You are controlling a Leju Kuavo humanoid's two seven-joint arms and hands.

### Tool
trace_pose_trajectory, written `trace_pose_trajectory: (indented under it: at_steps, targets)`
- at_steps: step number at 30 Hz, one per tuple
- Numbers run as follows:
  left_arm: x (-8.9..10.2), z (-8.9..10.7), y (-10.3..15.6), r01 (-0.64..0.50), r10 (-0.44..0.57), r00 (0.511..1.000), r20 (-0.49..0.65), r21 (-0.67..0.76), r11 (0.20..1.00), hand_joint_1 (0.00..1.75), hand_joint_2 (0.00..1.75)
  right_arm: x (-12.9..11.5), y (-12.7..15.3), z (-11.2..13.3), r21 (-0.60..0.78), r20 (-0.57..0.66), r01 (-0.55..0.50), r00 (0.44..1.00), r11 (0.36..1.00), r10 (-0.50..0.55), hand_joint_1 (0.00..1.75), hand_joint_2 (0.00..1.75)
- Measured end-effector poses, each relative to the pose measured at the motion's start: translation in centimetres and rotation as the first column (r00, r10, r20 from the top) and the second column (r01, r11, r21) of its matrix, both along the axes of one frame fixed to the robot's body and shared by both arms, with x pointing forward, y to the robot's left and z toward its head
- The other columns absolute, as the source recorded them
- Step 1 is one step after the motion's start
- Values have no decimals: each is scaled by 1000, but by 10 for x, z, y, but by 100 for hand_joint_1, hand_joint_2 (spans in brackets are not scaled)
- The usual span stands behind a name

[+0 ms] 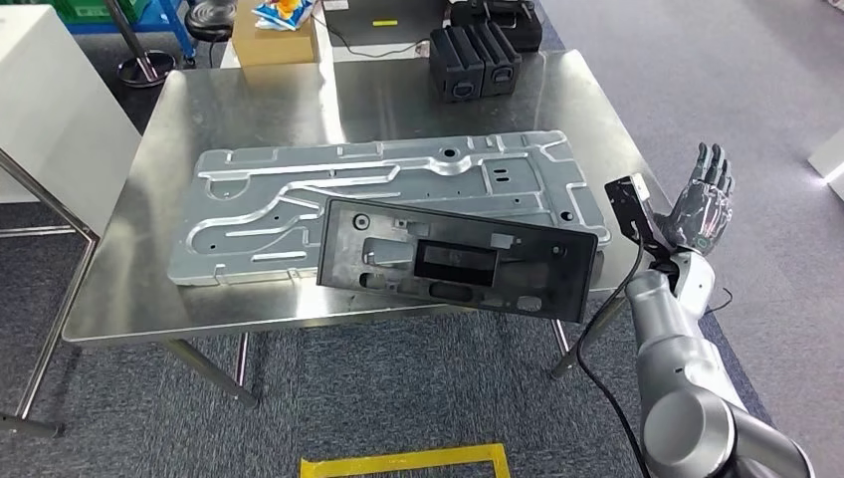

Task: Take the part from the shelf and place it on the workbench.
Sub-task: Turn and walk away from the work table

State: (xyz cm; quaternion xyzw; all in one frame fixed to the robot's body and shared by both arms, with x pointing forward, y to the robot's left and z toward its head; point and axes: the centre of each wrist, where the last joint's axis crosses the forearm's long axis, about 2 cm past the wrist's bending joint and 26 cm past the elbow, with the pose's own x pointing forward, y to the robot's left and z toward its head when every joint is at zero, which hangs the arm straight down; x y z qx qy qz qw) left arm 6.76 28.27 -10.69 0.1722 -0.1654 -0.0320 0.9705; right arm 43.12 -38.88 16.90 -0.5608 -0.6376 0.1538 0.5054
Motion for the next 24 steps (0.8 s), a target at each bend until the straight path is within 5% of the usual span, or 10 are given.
trace_pose_trajectory:
  at_steps: [24]
  targets:
    - [-6,-1,-3,-10,9,999,-31,-44,999,0,0,3,5,6,-156,-60,-2,998,988,-8,0,0]
